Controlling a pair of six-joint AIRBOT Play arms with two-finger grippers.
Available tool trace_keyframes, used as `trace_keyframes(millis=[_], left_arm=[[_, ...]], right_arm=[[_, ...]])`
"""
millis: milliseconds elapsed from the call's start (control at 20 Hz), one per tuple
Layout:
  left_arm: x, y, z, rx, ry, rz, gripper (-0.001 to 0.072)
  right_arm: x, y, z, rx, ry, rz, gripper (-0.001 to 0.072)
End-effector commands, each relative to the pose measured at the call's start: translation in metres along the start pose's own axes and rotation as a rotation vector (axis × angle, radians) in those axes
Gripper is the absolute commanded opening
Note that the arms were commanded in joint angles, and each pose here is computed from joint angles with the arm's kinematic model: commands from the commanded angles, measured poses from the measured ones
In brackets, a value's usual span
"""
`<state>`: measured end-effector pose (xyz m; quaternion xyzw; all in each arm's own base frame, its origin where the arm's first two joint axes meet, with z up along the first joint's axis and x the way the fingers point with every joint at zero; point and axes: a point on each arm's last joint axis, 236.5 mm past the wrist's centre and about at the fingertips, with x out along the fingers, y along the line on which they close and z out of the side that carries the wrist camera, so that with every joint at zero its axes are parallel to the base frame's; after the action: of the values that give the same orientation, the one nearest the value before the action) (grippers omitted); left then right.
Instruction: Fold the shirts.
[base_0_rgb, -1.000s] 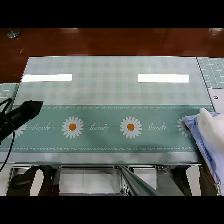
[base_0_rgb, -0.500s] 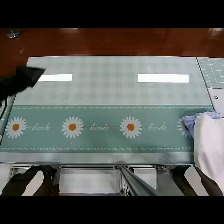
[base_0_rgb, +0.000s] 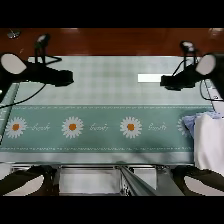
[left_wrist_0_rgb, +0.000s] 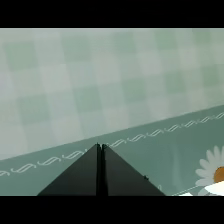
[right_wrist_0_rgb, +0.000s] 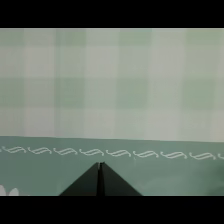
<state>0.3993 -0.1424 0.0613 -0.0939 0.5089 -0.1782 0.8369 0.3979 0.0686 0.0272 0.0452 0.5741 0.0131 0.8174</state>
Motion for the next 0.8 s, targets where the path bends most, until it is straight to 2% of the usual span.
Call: trace_keyframes(millis=[0, 750], left_arm=[[0.0219, 0.0191, -0.0232, -0.008, 0.105, 0.080, 0.0030], [0.0220, 0.0185, -0.0263, 0.003, 0.119, 0.079, 0.0031]], right_arm=[[0.0409, 0.0047, -0.0185, -0.043, 0.097, -0.064, 0.0023], [0.0409, 0.0060, -0.0182, -0.039, 0.096, -0.059, 0.0023]])
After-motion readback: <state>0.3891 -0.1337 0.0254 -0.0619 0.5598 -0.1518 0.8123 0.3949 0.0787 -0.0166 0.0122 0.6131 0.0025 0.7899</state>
